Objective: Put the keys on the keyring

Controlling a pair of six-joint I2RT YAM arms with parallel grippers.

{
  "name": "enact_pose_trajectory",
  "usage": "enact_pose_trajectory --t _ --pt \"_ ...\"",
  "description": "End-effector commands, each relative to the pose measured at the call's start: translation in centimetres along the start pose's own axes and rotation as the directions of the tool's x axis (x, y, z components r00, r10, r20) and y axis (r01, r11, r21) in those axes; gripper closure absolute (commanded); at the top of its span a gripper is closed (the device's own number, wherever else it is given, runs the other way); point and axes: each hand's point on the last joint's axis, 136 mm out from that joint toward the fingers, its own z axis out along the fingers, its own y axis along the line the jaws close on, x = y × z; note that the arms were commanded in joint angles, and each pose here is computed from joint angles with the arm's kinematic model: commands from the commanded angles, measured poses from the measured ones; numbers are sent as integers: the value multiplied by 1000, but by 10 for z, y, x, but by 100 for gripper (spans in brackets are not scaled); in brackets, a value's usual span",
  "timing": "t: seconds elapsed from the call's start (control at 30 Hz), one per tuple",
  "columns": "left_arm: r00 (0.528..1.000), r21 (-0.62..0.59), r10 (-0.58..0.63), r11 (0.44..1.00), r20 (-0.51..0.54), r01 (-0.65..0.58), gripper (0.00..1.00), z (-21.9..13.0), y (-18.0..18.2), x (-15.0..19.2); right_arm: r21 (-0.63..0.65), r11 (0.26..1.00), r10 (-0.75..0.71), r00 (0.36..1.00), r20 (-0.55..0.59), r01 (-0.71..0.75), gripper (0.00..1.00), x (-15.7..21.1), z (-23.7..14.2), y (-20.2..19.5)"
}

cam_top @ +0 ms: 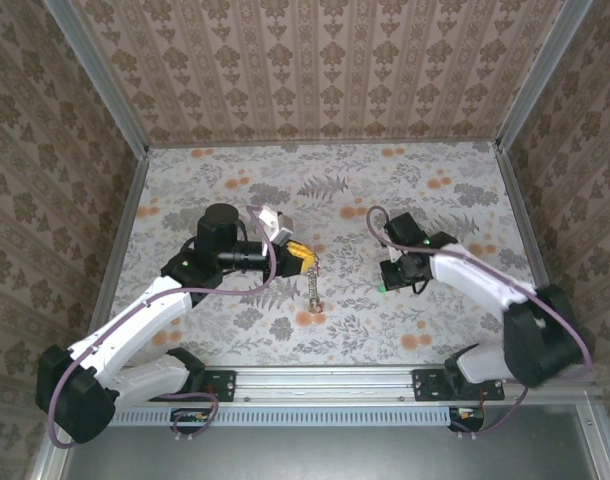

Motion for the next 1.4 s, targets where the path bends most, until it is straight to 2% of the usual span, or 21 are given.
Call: enact_pose_trajectory --t 0.0,0.1,0.23,0.33,0.5,0.7,0.93,1.37 --pt "999 27 51 998 -16 -50 100 -4 -11 -11 -103 977 -154 953 262 187 100 -26 -50 38" --pt "996 60 73 996 -42 -71 100 -6 -21 -13 -130 918 -267 826 496 375 100 -34 -103 73" --pt "991 120 107 988 -85 -96 100 -11 -39 -21 -173 790 -292 608 738 588 100 -31 -177 117" --pt "986 172 138 978 -97 -120 100 -13 -53 -28 -175 700 -294 502 813 693 100 -27 -215 138" --pt "980 223 156 967 -122 -126 100 -11 -67 -31 -201 551 -289 411 864 810 100 -23 -251 166" --pt "978 208 158 970 -135 -128 100 -4 -62 -36 -209 475 -295 378 878 855 100 -23 -259 180" --pt "974 175 171 974 -147 -145 100 2 -50 -33 -217 518 -338 431 837 827 100 -29 -254 176" --pt "974 182 183 970 -131 -158 100 1 -52 -31 -169 538 -383 418 824 826 100 -32 -245 186"
